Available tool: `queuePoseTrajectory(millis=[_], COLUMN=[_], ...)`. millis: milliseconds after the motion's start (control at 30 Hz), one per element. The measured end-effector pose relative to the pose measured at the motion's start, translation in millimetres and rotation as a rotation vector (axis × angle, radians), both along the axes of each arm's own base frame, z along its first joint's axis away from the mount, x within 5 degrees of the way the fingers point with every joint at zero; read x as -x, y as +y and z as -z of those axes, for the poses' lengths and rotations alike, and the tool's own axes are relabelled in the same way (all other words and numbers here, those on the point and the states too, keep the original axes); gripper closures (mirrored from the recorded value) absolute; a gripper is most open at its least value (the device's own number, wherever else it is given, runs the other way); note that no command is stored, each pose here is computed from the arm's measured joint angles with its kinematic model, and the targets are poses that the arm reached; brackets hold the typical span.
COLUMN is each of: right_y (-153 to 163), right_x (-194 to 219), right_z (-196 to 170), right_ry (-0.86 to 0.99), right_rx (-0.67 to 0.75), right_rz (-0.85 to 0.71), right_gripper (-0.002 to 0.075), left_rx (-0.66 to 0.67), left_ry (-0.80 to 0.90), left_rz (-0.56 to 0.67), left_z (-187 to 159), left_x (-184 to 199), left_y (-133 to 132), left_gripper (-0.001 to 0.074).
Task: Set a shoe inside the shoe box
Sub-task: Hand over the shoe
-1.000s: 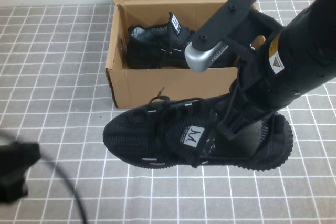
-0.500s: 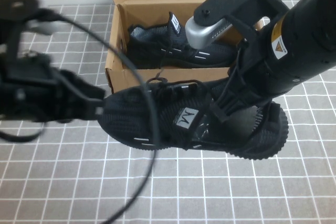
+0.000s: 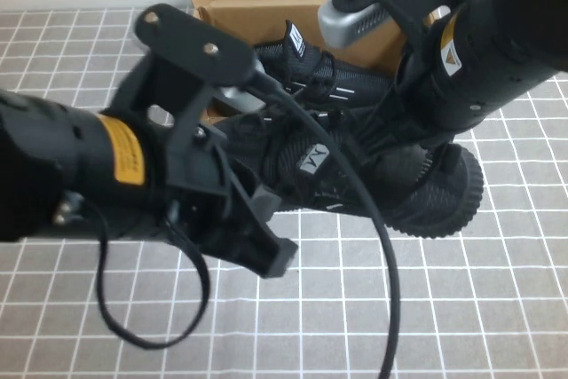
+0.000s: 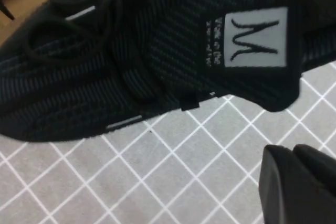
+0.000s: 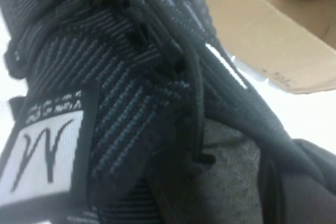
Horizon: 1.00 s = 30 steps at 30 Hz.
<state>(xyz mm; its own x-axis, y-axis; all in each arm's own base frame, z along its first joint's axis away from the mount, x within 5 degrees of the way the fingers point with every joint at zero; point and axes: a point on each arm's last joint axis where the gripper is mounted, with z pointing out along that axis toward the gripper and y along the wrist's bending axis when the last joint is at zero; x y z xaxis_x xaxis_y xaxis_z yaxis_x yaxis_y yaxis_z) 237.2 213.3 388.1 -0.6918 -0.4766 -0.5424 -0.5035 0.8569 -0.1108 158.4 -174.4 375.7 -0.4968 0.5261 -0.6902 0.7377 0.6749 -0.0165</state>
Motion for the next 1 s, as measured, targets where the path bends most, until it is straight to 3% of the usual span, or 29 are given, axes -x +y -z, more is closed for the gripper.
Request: queuePoseTrajectory(millis=[367,467,667,1000], right_y=[1.2,1.2,1.3,1.4], right_x=[-0.6,-0.6,-0.7,-0.7], right_z=[-4.0,-4.0,-4.1,-4.1], right_ry=[-0.011,-0.011,-0.013,-0.013], right_rx=[-0.018,-0.018,-0.021,-0.021], right_rz=[-0.001,-0.001,0.0,0.0], right_gripper=[0.0733,0.0733,0.0733,0.0733], left_rx=[-0.086,-0.067,-0.018,-0.076], left_ry=[-0.144,-0.179,-0.223,-0.222], left_rz=[0.016,0.013,0.019,0.034], left_z=[5.6,-5.7,-13.6,0.9], left_x=[-7.1,-8.2,-10.6,-20.6], left_y=[-18.6,-19.1,-23.2,-36.0], left_gripper=[0.072,0.0643,0.0378,0.0331])
